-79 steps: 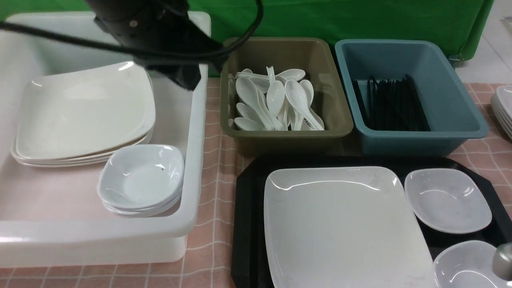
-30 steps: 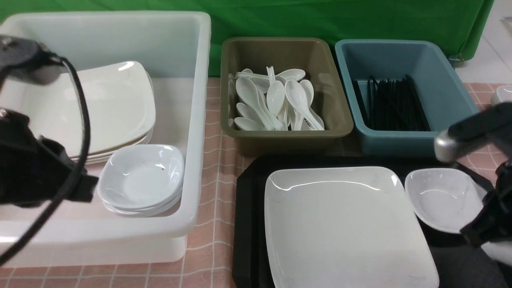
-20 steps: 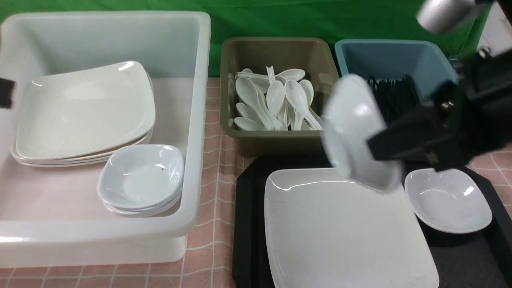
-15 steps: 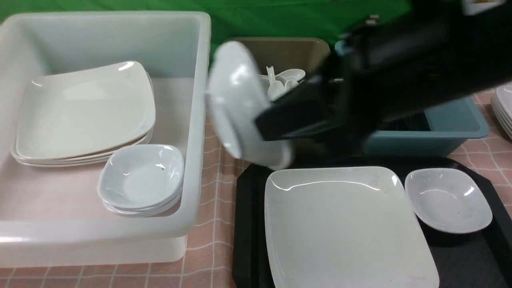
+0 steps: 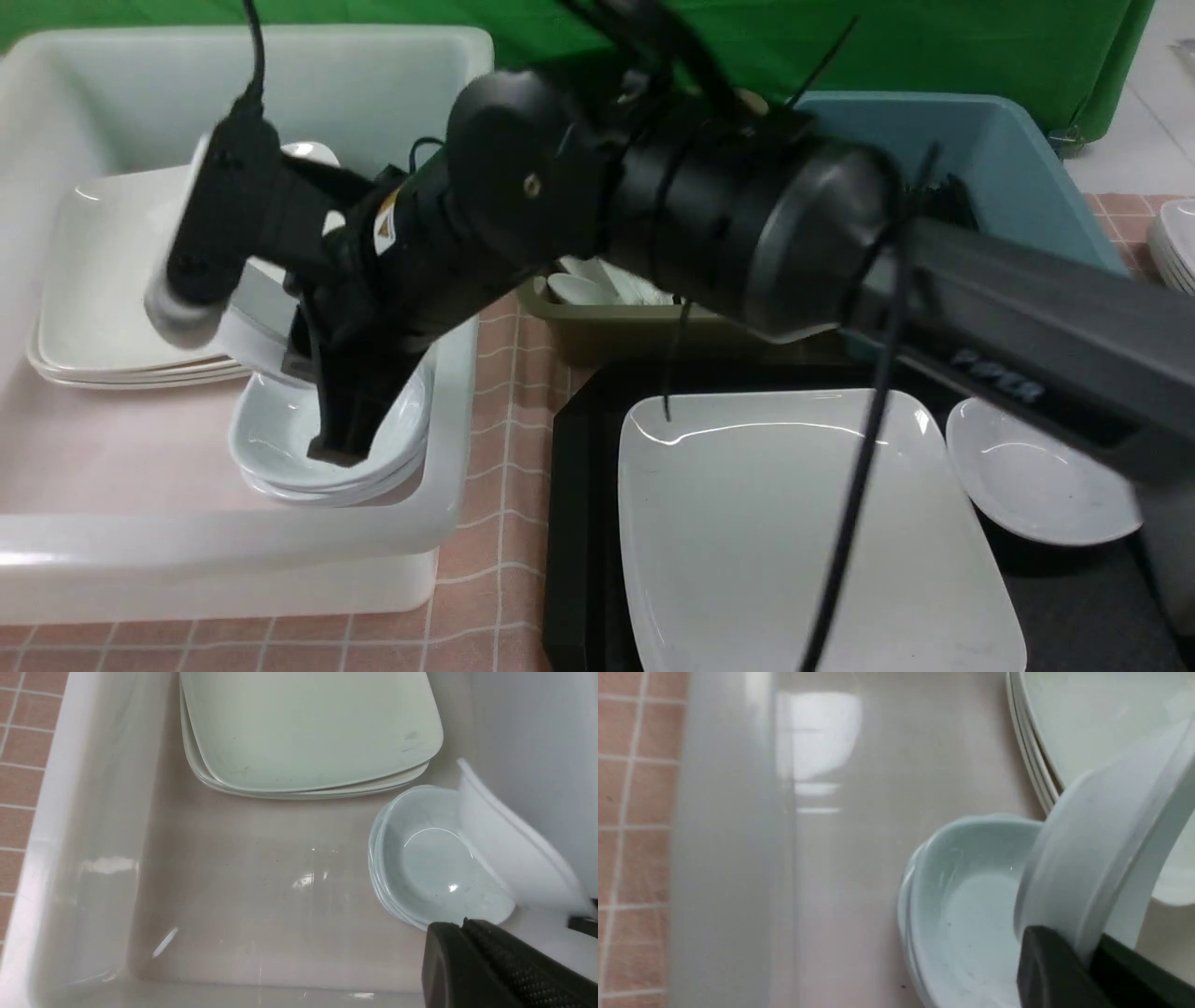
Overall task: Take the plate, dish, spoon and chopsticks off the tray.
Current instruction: Use the right arm to put the small plate into the large storage box on the left, then use the right arm to grab a small plate from the dinner plate
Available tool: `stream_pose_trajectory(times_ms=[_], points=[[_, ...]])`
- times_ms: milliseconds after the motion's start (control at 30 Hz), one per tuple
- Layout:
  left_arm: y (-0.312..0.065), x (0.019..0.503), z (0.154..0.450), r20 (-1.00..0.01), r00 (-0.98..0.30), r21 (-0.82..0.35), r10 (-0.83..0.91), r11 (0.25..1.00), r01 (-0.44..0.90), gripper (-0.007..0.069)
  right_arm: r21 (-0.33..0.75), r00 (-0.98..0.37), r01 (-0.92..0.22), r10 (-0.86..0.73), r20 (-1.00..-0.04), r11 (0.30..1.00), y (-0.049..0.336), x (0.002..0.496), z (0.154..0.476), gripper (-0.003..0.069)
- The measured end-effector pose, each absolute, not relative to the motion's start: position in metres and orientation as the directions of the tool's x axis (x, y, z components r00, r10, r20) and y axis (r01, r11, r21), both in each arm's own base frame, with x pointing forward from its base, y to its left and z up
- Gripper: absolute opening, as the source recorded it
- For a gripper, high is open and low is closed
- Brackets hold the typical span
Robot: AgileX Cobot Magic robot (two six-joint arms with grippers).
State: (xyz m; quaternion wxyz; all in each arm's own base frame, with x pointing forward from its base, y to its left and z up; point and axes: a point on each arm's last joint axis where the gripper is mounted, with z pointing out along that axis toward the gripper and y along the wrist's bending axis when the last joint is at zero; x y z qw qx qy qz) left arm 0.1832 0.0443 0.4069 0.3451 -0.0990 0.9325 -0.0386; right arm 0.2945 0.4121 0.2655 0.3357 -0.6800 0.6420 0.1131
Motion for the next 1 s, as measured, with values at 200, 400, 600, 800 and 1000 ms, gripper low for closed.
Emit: stream_pose_trajectory(times_ms=[200,400,600,800,1000], points=[[0.044,0.183,0.407,-0.636,-0.742,-0.140,-0.210,0.978,-0.157,0.0005,-0.324,0.161,-0.946,-0.844,-0.511,0.016,0.418,0.303,0.230,0.0180],[0.043,0.184,0.407,-0.637,-0.740,-0.155,-0.216,0.976,-0.151,0.0005,-0.299,0.116,-0.953,-0.842,-0.527,0.056,0.417,0.298,0.238,0.0346],[0.043,0.184,0.407,-0.637,-0.740,-0.155,-0.216,0.976,-0.151,0.0006,-0.281,0.100,-0.957,-0.834,-0.542,0.068,0.401,0.280,0.290,0.0409],[0.043,0.184,0.407,-0.637,-0.740,-0.155,-0.216,0.976,-0.151,0.0006,-0.236,0.034,-0.967,-0.869,-0.493,0.097,0.363,0.254,0.348,0.0358],[0.042,0.186,0.408,-0.650,-0.728,-0.166,-0.219,0.975,-0.146,0.0006,-0.309,-0.116,-0.906,-0.872,-0.476,0.289,0.297,0.231,0.420,0.0054]])
